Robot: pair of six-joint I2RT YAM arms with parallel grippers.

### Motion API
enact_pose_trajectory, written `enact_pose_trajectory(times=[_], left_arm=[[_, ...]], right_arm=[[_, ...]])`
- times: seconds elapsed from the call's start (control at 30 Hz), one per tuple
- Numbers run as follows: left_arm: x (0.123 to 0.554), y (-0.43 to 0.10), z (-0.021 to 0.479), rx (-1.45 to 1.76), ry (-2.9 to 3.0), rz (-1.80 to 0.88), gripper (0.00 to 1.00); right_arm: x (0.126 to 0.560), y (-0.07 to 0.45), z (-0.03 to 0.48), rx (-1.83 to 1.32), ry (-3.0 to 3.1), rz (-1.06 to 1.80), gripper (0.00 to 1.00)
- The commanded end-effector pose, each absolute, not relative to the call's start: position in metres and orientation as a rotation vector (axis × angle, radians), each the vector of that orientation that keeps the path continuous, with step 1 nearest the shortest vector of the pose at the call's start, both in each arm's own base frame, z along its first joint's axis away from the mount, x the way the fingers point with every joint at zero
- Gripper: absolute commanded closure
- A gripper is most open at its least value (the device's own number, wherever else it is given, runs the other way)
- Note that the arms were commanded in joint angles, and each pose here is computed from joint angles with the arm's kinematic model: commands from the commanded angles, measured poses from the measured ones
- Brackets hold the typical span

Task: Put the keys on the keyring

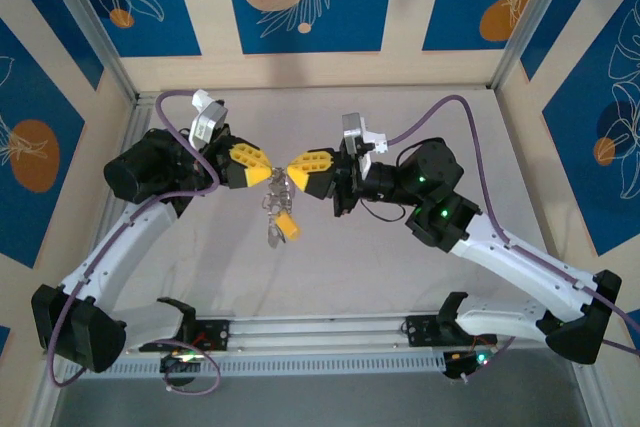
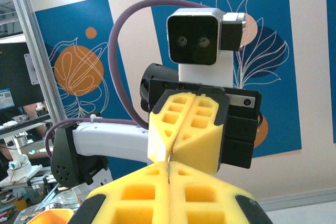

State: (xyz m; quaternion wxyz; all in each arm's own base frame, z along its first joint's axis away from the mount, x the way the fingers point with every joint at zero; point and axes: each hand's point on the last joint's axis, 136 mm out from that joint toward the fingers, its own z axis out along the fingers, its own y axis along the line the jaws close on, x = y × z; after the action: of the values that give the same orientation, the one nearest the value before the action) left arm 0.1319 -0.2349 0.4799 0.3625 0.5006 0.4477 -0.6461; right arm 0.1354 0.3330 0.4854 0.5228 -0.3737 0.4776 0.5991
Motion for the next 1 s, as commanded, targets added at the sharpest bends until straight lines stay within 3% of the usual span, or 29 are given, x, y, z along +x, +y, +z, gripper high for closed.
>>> enact_pose_trajectory(times=[0.0, 0.97], left_arm=[[0.1154, -0.2297, 0.5004, 1.306, 1.049, -1.619, 1.00], [0.1157, -0.2297, 0.5016, 1.303, 1.048, -1.617, 1.00]], right_arm=[[0.1317, 0.3314, 0.5000, -0.891, 1.095, 1.430, 1.00], [0.1263, 0.3271, 0.5024, -0.885, 1.075, 1.454, 1.00]])
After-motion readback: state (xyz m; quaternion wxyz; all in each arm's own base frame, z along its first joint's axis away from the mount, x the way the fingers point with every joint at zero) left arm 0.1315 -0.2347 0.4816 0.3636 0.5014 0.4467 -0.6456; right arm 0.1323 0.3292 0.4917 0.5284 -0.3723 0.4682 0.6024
